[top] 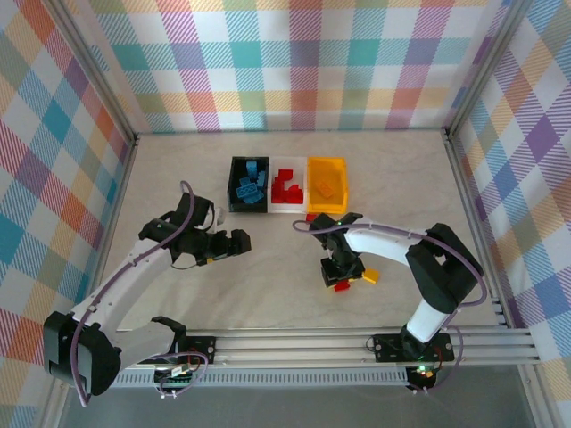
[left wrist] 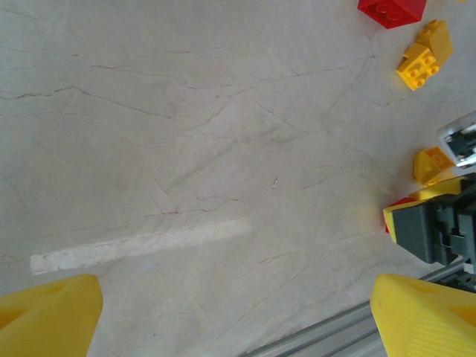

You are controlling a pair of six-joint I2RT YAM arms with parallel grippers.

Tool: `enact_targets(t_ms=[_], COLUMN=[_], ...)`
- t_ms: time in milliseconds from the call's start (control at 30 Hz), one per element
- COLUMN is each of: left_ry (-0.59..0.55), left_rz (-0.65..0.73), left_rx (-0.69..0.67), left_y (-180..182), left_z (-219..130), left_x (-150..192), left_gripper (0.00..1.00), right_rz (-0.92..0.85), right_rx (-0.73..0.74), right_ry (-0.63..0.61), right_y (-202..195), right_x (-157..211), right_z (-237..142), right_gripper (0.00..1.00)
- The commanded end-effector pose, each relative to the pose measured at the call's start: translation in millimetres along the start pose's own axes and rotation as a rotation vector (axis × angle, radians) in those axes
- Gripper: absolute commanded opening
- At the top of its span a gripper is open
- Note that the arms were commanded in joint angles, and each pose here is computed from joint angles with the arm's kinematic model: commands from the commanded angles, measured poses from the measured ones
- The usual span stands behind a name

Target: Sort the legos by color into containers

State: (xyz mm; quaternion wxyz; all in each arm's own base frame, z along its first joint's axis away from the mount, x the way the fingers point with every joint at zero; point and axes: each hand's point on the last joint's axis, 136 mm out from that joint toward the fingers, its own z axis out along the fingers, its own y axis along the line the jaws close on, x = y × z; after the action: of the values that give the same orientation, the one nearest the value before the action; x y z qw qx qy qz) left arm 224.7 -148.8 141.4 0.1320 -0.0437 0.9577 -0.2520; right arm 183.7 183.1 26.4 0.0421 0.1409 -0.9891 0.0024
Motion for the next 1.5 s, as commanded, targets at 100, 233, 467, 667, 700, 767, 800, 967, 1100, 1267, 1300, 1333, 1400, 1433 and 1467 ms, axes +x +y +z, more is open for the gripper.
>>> enact_targets(t_ms=[100, 233, 467, 667, 700, 767, 800, 967, 1100, 1267, 1300, 1333, 1400, 1433, 1467], left_ry=[-0.012, 0.001, -0.009, -0.008, -0.006, -0.007, -0.006, -0.003, 0.011, 0.017, 0.018, 0.016, 0.016, 0.017, 0.018], left_rz=[-0.005, 0.000, -0.006, -0.016, -0.020, -0.029, -0.033, -0.045, -0.047, -0.038, -0.031, -0.023, -0.016, -0.012, -0.012], left_rx=[0.009, 0.003, 0.002, -0.019, -0.023, -0.029, -0.031, -0.054, -0.071, -0.057, -0.053, -0.046, -0.032, -0.025, -0.021], left_y=[-2.0, -4.1, -5.7, 0.5, 2.0, 4.2, 5.2, 10.3, 13.5, 8.0, 6.2, 4.0, 0.1, -1.4, -2.3], left_z=[-1.2, 0.4, -0.5, -3.5, -3.7, -5.0, -5.4, -8.1, -3.4, 7.2, 9.6, 11.4, 15.8, 18.6, 20.8], left_x=[2.7, -1.1, -5.3, 1.4, 2.9, 5.2, 7.0, 11.5, 11.2, -0.7, -4.0, -7.4, -13.1, -15.0, -16.8], left_gripper=[0.94, 0.94, 0.94, 0.94, 0.94, 0.94, 0.94, 0.94, 0.94, 0.94, 0.94, 0.94, 0.94, 0.94, 0.94], right_rz=[-0.022, -0.048, -0.116, -0.153, -0.147, -0.121, -0.112, -0.087, -0.080, -0.055, -0.038, -0.032, -0.030, -0.030, -0.021], right_rx=[-0.036, -0.083, -0.152, -0.178, -0.179, -0.188, -0.195, -0.218, -0.252, -0.229, -0.218, -0.207, -0.178, -0.169, -0.160], right_ry=[-0.120, -0.202, -0.293, -0.351, -0.357, -0.357, -0.364, -0.398, -0.449, -0.450, -0.435, -0.423, -0.425, -0.421, -0.418], right_y=[16.3, 34.4, 71.6, 87.9, 86.5, 80.0, 77.6, 66.8, 63.0, 54.4, 51.3, 50.0, 47.6, 46.6, 44.6], right_x=[-32.7, -62.8, -141.1, -214.5, -226.3, -244.6, -254.7, -290.2, -303.3, -279.0, -267.3, -254.1, -228.8, -214.3, -203.1], right_z=[-52.3, -82.4, -119.1, -131.7, -130.1, -125.5, -123.9, -116.6, -130.7, -158.7, -161.9, -161.6, -157.7, -153.2, -148.2], right_gripper=[0.49, 0.49, 0.49, 0.49, 0.49, 0.49, 0.49, 0.54, 0.61, 0.63, 0.64, 0.68, 0.71, 0.73, 0.75])
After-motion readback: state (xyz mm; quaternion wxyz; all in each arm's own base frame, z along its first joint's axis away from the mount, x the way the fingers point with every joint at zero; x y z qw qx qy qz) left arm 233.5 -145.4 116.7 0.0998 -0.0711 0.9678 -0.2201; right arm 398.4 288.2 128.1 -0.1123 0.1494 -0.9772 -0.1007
